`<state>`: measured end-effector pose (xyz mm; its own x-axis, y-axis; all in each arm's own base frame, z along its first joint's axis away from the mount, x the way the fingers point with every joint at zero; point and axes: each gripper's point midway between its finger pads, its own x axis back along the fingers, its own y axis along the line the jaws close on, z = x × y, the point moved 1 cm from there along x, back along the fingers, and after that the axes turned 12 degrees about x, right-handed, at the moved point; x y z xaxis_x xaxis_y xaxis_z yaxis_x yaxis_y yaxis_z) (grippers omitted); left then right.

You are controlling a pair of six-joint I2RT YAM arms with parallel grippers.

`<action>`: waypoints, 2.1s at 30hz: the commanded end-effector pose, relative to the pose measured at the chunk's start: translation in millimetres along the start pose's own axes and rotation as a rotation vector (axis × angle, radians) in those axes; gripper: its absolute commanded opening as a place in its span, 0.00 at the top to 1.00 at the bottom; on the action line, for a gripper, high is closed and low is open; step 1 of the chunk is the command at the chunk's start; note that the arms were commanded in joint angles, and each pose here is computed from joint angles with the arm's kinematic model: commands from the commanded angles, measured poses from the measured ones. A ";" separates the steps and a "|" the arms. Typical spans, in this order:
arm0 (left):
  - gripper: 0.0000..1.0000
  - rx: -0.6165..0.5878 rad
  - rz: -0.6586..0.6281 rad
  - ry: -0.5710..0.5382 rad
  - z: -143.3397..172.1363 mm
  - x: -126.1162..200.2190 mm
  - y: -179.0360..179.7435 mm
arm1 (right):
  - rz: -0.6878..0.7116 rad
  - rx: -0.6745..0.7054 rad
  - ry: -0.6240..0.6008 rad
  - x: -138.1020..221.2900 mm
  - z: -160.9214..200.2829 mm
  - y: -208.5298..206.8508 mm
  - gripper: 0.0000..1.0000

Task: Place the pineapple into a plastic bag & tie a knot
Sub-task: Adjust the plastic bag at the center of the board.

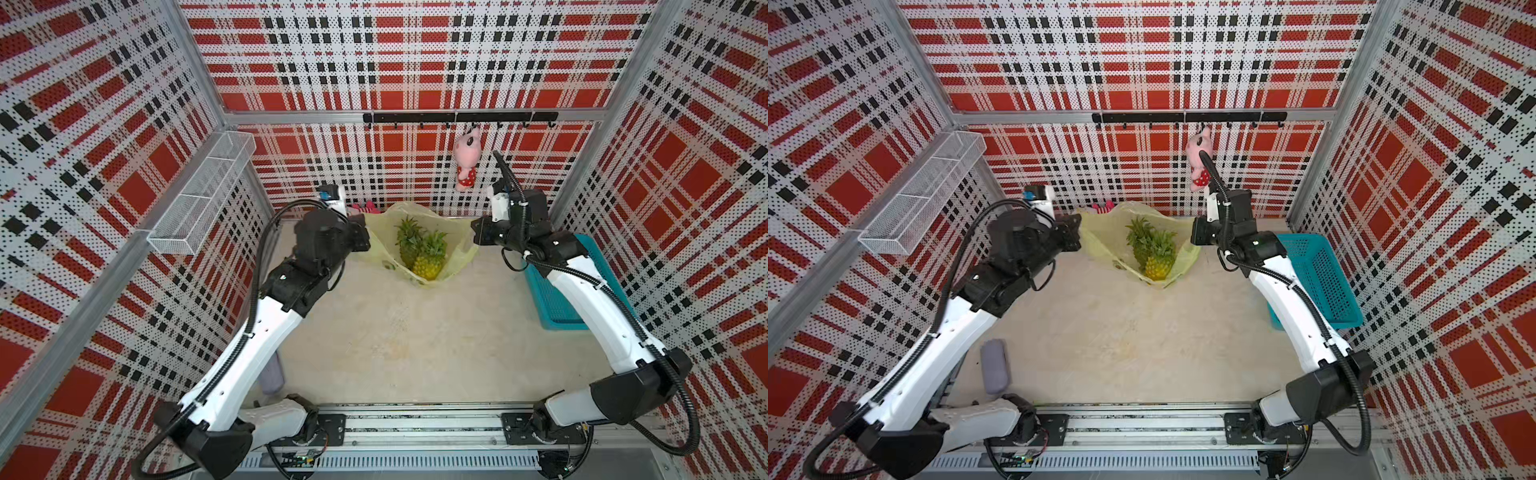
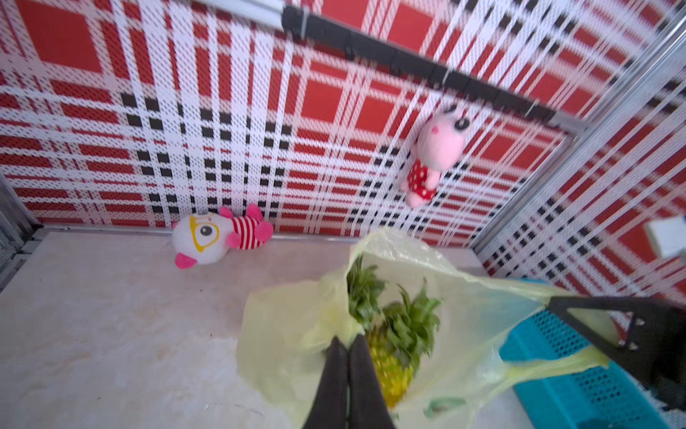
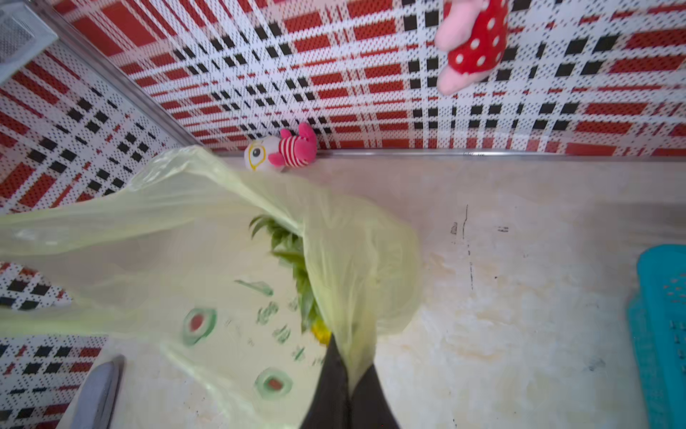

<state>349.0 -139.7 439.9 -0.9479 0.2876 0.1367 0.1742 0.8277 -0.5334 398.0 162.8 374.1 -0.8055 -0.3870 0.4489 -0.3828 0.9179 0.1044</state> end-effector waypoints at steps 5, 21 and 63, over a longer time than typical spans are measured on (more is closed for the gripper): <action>1.00 0.066 0.147 -0.169 -63.7 -1.4 -25.5 | 0.071 0.046 -0.162 31.8 -66.1 -8.5 1.00; 1.00 0.086 0.160 -0.110 -51.3 -15.6 -12.5 | -0.016 0.064 -0.157 28.0 -75.1 3.8 1.00; 1.00 0.083 0.194 -0.072 -38.2 -35.1 -23.9 | 0.114 0.063 -0.011 -30.1 -39.2 -16.1 1.00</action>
<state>399.6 -167.2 413.7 -0.8894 0.4374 0.1331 0.2621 0.7263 -0.6354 442.8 172.0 368.7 -0.8034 -0.3343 0.4928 -0.3588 0.9322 0.0474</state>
